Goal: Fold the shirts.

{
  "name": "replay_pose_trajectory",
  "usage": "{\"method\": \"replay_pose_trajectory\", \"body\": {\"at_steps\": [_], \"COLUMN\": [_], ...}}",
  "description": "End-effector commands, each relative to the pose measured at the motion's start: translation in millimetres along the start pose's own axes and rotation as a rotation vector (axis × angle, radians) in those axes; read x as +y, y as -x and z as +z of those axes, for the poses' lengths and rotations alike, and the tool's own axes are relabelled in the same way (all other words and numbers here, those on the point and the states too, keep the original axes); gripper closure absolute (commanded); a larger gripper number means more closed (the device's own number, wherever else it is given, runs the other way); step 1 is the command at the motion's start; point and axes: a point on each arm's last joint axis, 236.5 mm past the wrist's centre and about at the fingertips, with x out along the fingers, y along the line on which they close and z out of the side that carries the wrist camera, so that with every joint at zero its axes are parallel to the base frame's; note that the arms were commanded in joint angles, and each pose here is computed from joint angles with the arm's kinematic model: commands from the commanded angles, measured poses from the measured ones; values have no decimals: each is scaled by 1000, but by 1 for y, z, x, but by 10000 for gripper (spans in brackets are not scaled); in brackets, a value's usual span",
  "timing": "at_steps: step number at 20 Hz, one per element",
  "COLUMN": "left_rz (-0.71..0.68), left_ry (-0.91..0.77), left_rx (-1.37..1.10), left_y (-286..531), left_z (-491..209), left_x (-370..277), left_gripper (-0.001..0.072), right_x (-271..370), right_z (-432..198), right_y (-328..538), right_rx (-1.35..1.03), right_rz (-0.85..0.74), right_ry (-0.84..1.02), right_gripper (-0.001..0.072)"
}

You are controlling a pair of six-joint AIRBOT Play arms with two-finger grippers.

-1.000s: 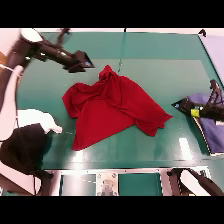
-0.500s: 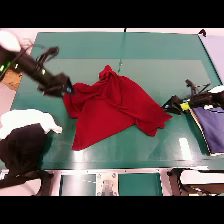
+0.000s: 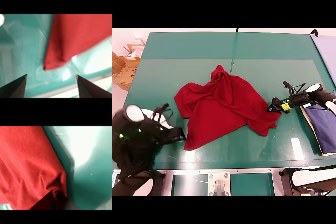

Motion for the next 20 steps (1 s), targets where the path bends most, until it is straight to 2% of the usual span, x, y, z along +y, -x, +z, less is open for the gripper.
{"method": "replay_pose_trajectory", "body": {"at_steps": [1,6,7,8,9,10,11,16,20], "left_rz": [-68,-177,-199,-224,-260,-293,-307,-302,-396], "left_ry": [94,159,165,148,120,101,81,-97,-361], "left_rx": [-83,-188,-186,-183,-184,-186,-197,-378,-557], "left_y": [-36,-53,-54,-55,-55,-53,-51,10,133], "left_z": [1,16,17,17,17,18,21,84,122], "left_x": [6,-3,-7,-12,-20,-28,-32,-65,-150], "left_gripper": [15,16,51,292,479,618,682,682,682], "right_x": [-3,-4,-2,-1,-2,-5,-10,-33,44], "right_z": [3,5,6,7,9,12,14,-12,-6], "right_y": [2,6,9,14,21,32,45,102,167], "right_rx": [-11,-24,-33,-47,-67,-96,-133,-332,-559], "right_rz": [-4,-4,-5,-6,-10,-12,-17,-10,149], "right_ry": [-10,-34,-32,-30,-44,-65,-98,-280,-170], "right_gripper": [688,689,689,689,689,689,689,690,690]}}
